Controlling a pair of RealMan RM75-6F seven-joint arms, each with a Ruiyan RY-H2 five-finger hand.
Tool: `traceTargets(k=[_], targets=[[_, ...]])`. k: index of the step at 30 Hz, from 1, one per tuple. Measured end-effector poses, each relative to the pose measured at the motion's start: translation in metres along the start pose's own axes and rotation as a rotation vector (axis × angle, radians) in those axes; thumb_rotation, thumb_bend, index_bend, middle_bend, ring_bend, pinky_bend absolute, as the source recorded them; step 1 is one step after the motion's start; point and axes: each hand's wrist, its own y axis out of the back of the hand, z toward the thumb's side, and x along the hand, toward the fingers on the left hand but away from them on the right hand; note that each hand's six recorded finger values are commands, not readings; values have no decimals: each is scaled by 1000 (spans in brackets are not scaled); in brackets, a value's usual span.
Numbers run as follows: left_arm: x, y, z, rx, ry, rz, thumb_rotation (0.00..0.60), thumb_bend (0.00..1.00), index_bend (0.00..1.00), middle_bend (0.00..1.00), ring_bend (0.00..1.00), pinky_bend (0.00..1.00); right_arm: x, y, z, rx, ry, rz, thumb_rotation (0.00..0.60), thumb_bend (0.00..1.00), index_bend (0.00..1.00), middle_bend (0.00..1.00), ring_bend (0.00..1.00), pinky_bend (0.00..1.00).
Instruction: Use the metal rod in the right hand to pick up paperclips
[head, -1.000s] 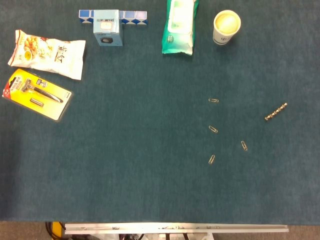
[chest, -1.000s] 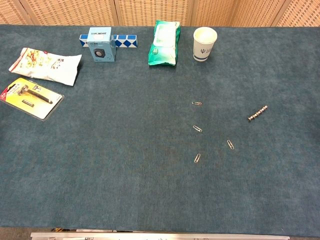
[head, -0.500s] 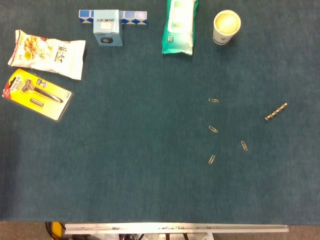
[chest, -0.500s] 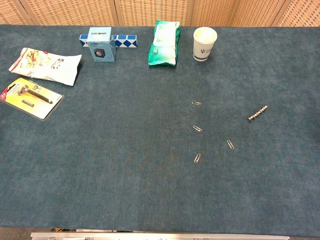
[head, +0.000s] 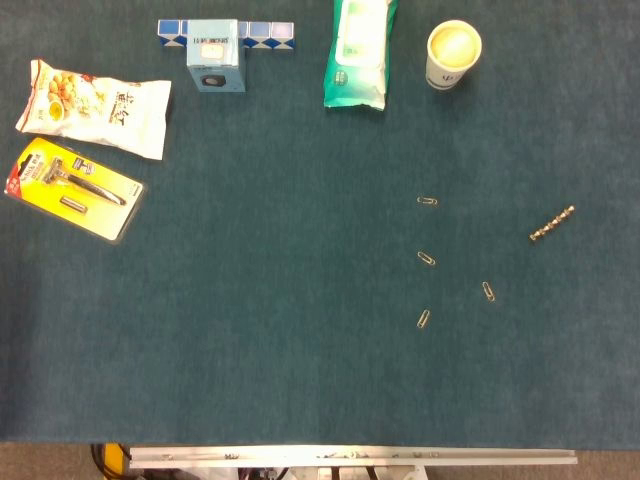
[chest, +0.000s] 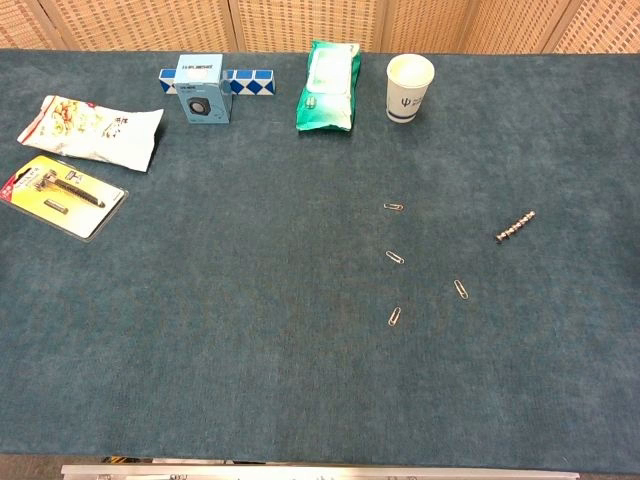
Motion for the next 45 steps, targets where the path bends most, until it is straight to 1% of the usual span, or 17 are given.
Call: traceTargets(k=[1, 6, 8, 13, 20, 25, 32, 35, 39, 45], targets=[[0, 0, 1, 1, -3, 1, 600, 246, 245, 45, 100, 162, 0, 0, 0, 2, 2, 1, 600, 1, 396, 108, 113, 436], [-1, 1, 2, -1, -4, 2, 600, 246, 245, 45, 100, 162, -2, 0, 2, 4, 1, 13, 600, 102, 425, 116, 113, 432], [-2, 2, 3, -2, -11, 4, 600, 246, 245, 45, 100, 162, -3, 1, 4, 13, 6, 17, 600, 118, 434, 120, 113, 429], [-4, 4, 5, 0, -18, 14, 600, 246, 245, 45, 100, 162, -10, 7, 12, 61, 22, 31, 600, 120, 445, 122, 113, 416], [-5, 5, 5, 4, -18, 19, 600, 246, 245, 45, 100, 162, -27, 11, 21, 148, 29, 82, 600, 120, 445, 122, 113, 390], [-6, 6, 5, 1, -19, 23, 600, 246, 245, 45, 100, 162, -40, 9, 23, 172, 25, 111, 600, 120, 445, 122, 113, 337], [-7, 7, 6, 6, -24, 29, 600, 246, 247, 46, 100, 162, -59, -1, 23, 191, 24, 143, 600, 120, 445, 122, 91, 265], [-7, 8, 5, 5, -21, 29, 600, 246, 247, 47, 100, 162, -67, -7, 24, 196, 31, 159, 600, 119, 438, 120, 90, 254], [-7, 9, 5, 5, -19, 31, 600, 246, 247, 47, 100, 162, -76, -15, 24, 193, 40, 159, 600, 119, 369, 94, 70, 246], [-6, 9, 2, 3, -11, 30, 600, 246, 247, 47, 100, 162, -86, -28, 24, 158, 73, 140, 600, 118, 365, 72, 52, 236]])
